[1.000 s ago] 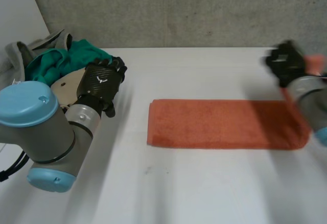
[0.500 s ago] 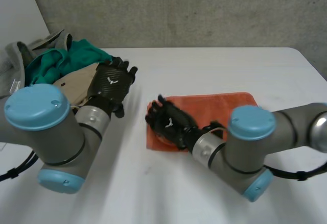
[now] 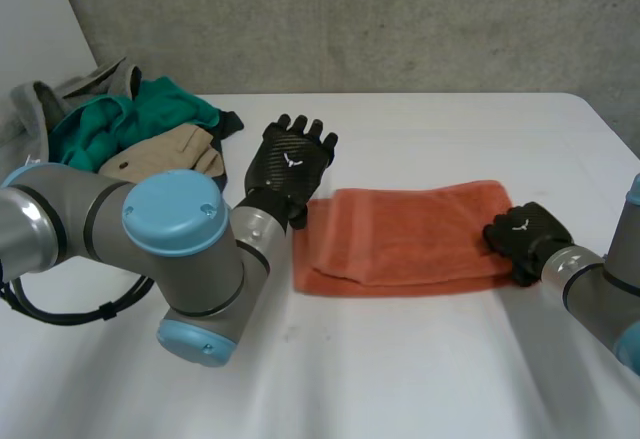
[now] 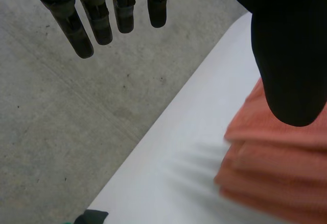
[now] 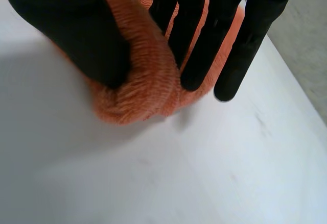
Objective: Fold the laundry.
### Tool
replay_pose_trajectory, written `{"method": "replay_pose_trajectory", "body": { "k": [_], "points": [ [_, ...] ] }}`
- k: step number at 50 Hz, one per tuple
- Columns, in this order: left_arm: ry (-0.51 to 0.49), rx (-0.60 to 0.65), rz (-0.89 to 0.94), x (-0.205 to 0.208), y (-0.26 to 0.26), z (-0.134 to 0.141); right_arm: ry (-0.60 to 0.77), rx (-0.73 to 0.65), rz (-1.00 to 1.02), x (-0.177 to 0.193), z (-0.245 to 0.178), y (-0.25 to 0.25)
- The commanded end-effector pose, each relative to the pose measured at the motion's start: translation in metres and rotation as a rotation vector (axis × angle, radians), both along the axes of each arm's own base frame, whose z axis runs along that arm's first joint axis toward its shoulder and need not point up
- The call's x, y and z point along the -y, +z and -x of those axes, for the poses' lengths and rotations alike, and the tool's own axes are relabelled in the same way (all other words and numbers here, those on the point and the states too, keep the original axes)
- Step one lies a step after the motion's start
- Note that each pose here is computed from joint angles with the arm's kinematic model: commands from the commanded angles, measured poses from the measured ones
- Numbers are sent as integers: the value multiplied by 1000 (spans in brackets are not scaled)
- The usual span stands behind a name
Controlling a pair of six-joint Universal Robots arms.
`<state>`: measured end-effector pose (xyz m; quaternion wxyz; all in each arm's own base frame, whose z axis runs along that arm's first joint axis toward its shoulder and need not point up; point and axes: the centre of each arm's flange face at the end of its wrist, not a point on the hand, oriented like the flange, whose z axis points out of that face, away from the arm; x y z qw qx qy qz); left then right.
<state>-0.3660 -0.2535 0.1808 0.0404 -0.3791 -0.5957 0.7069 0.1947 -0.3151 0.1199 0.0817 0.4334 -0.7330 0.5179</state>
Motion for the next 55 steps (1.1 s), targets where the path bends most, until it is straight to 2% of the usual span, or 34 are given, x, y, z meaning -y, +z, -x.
{"method": "replay_pose_trajectory", "body": {
  "k": [1,5,8,9,12,13,17,20,26,30,31,35,39,42,43,48,55],
  "points": [
    [15,7,-8,-2,3,-10,-78,-81,133,22,3,18],
    [45,-4,1,2,14,-23,29,-63,231,11,-33,41],
    [65,-10,7,5,20,-32,222,-34,351,-13,-84,58],
    [76,-11,8,6,21,-35,323,-27,397,-30,-107,59],
    [91,-7,3,8,21,-41,480,-24,428,-57,-135,49],
    [99,-3,-2,9,20,-45,574,-41,424,-75,-149,36],
    [110,9,-21,7,15,-52,765,-102,388,-112,-167,3],
    [109,14,-29,6,11,-52,800,-118,378,-117,-168,-5],
    [105,-2,-8,10,16,-49,698,-32,346,-110,-163,14],
    [94,-39,37,15,32,-39,515,239,293,-86,-137,68],
    [80,-63,47,15,37,-33,448,365,257,-78,-126,86],
    [26,-153,48,12,49,-11,287,624,134,-56,-100,108],
    [-13,-227,21,15,51,6,152,729,57,-37,-73,117],
    [-39,-252,2,12,48,20,97,718,25,-28,-61,117],
    [-64,-243,-23,5,41,30,75,708,-8,-24,-57,116],
    [-98,-165,-127,-12,14,46,44,670,-166,-9,-65,90],
    [-40,-29,-256,-22,-28,47,5,594,-297,9,-69,46]
  ]
}}
